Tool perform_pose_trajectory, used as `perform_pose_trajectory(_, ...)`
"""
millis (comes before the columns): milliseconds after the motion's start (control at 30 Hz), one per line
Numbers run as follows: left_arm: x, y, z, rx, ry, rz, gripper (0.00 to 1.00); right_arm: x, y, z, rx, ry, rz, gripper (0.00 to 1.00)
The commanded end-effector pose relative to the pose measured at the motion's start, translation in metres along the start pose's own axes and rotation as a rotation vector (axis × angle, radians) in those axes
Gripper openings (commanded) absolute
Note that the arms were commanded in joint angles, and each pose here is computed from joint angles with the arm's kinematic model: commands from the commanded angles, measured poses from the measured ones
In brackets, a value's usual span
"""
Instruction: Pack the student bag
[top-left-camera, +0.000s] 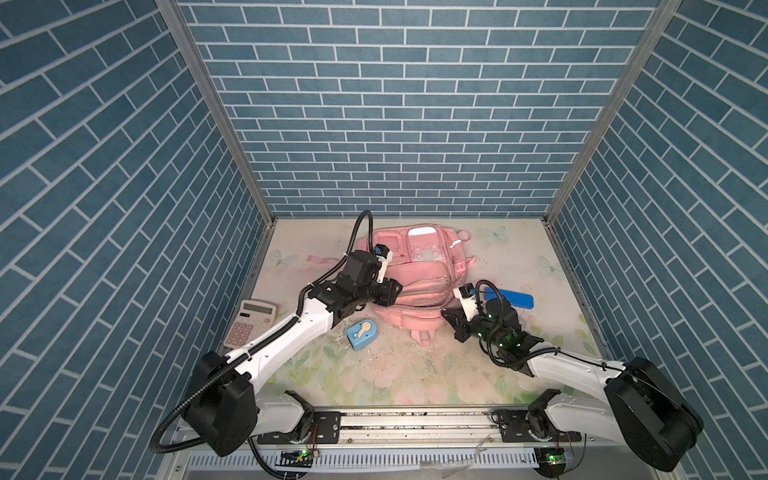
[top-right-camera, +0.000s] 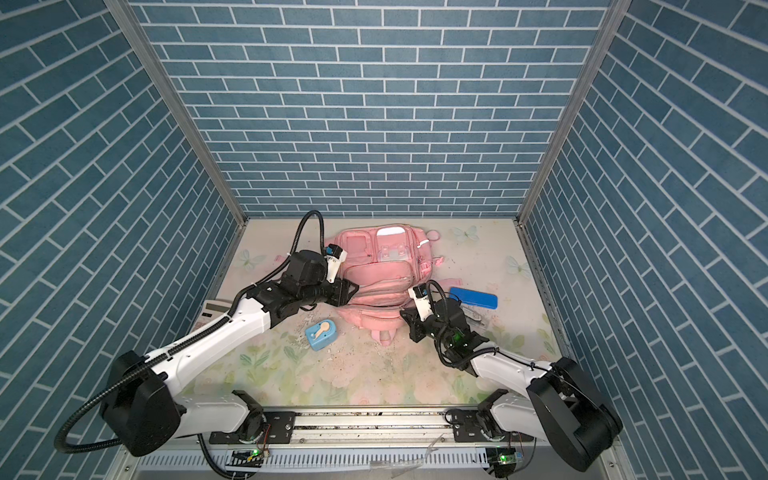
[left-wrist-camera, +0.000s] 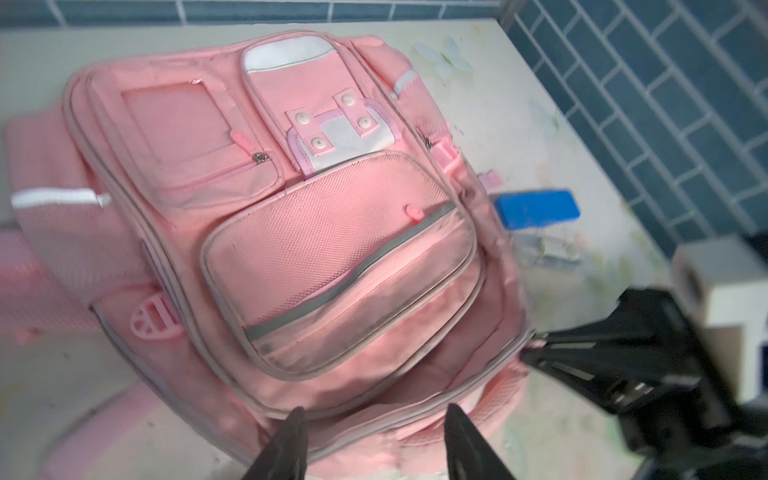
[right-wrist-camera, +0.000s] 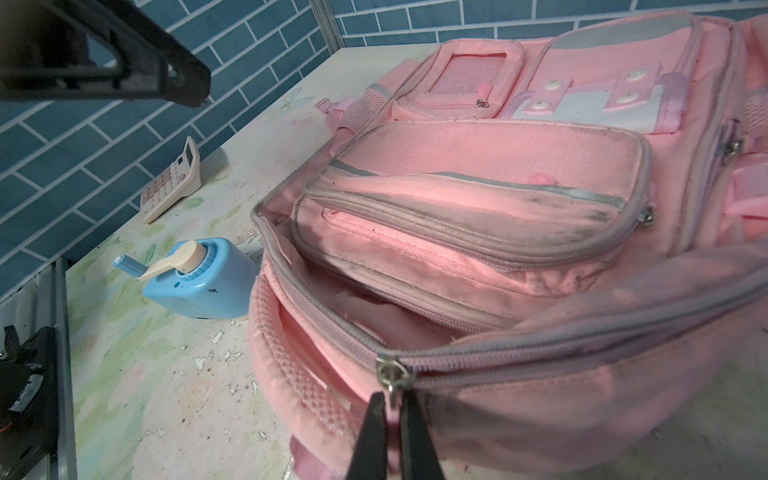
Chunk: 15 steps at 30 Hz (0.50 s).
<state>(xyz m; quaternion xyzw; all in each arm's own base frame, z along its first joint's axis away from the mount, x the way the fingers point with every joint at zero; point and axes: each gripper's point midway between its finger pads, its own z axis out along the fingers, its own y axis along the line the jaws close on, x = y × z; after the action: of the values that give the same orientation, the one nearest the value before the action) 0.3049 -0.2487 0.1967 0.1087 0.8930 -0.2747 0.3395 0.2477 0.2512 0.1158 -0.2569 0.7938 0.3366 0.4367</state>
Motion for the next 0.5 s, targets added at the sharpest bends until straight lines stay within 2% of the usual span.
perform_pose_trajectory(0,0.0,-0.005,0.0,-0.036,-0.055,-0.497,0.54,-0.026,0.016,0.002,-0.049,-0.084,-0.052,0.0)
perform_pose_trajectory(100,0.017,-0.022,0.012,0.018,-0.043,-0.708,0.55,-0.02,0.025,0.004,-0.06,-0.066,-0.094,0.0)
perform_pose_trajectory(167,0.028,-0.032,0.019,0.036,-0.016,-0.808,0.55,-0.017,0.03,0.005,-0.067,-0.06,-0.112,0.0)
perform_pose_trajectory(267,0.038,-0.043,0.026,0.028,0.014,-0.798,0.55,-0.015,0.038,0.008,-0.077,-0.056,-0.141,0.0)
perform_pose_trajectory(300,0.042,-0.042,0.029,0.009,0.028,-0.772,0.55,-0.014,0.04,0.008,-0.083,-0.052,-0.151,0.0)
perform_pose_trajectory(367,0.038,-0.047,0.031,0.019,0.038,-0.633,0.55,-0.011,0.042,0.01,-0.09,-0.044,-0.164,0.0)
perform_pose_trajectory(467,0.021,-0.051,0.028,-0.01,0.017,-0.285,0.55,-0.011,0.042,0.008,-0.088,-0.051,-0.179,0.0)
